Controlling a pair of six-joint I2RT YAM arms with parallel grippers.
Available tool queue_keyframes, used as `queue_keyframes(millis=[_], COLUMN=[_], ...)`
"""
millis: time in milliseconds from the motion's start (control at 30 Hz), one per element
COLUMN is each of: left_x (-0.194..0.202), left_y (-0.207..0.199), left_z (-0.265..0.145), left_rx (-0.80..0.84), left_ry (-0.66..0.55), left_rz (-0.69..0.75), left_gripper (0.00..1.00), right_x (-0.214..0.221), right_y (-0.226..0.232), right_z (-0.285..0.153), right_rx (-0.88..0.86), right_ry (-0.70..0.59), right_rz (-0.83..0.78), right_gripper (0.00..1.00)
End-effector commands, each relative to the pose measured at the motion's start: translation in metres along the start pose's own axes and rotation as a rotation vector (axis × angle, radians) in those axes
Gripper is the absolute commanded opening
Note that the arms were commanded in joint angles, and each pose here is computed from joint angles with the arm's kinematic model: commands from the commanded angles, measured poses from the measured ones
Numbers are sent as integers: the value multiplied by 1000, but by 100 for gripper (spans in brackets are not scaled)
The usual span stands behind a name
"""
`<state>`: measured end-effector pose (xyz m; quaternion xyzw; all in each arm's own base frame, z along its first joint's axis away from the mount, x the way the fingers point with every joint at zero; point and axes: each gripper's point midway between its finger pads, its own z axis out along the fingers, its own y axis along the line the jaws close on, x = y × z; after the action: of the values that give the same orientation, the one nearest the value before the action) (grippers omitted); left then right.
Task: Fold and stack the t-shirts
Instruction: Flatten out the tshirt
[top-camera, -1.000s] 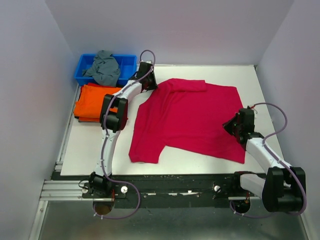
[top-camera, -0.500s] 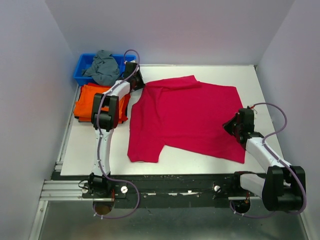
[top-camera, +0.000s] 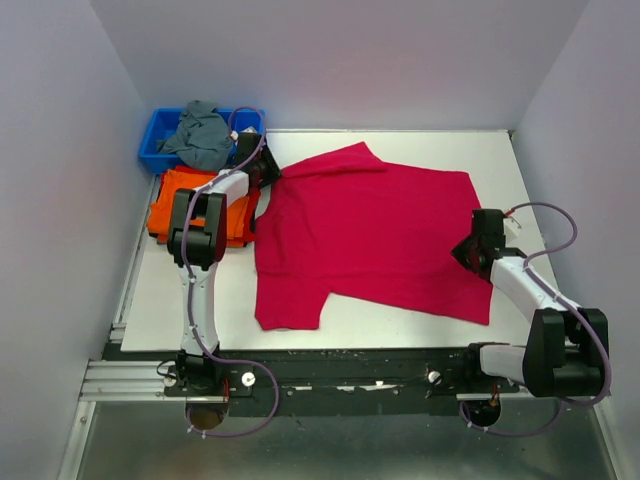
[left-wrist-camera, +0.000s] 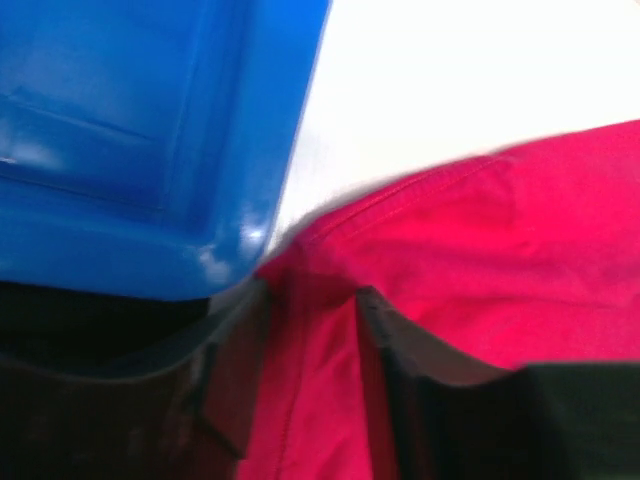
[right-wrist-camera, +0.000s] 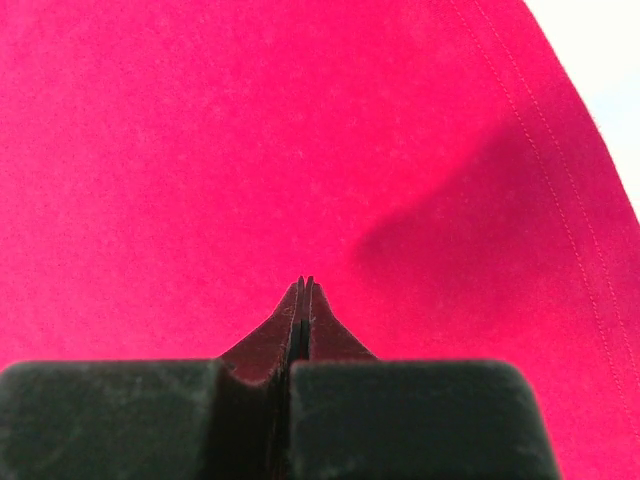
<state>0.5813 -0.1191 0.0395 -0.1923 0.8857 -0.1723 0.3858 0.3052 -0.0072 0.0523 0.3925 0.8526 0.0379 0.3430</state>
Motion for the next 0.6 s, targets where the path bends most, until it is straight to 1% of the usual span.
queue_keyframes(millis=[0,67,133,200,333,400,433,467,500,533,567], left_x=[-9,-3,5,9,17,18,21,20,20,26,26], left_y=[-43,-58,-69,-78,-95,-95,-90,-85,-80,-75,-69], left_z=[-22,-27,-35,-44,-71,-90,-101,-113,-127,-138,-151], left_rx=[146,184,182,157,175,138,89,38,-6,-47,-81], left_ry=[-8,11,22,5,-8,-31,-43,-64,-85,-87,-106], left_rz=[29,51,74,102,121,147,159,164,166,168,156], left_gripper=[63,67,70,72,75,81,83,88,90,95,99], right_x=[-10,-10,-8,-6,-2,3,7,11,15,18,20], right_y=[-5,-2,0,-2,-7,-12,-15,-20,-28,-35,-40], right_z=[-7,-9,-13,-18,-31,-38,-43,-45,-49,-54,-59], right_rx=[39,17,1,0,-12,-16,-19,-11,14,37,43], right_ry=[-34,-28,-23,-17,-10,0,7,16,23,21,17], right_rz=[1,-12,-15,-12,-15,-18,-15,-11,4,19,23], right_gripper=[2,1,2,2,5,7,9,15,27,37,44])
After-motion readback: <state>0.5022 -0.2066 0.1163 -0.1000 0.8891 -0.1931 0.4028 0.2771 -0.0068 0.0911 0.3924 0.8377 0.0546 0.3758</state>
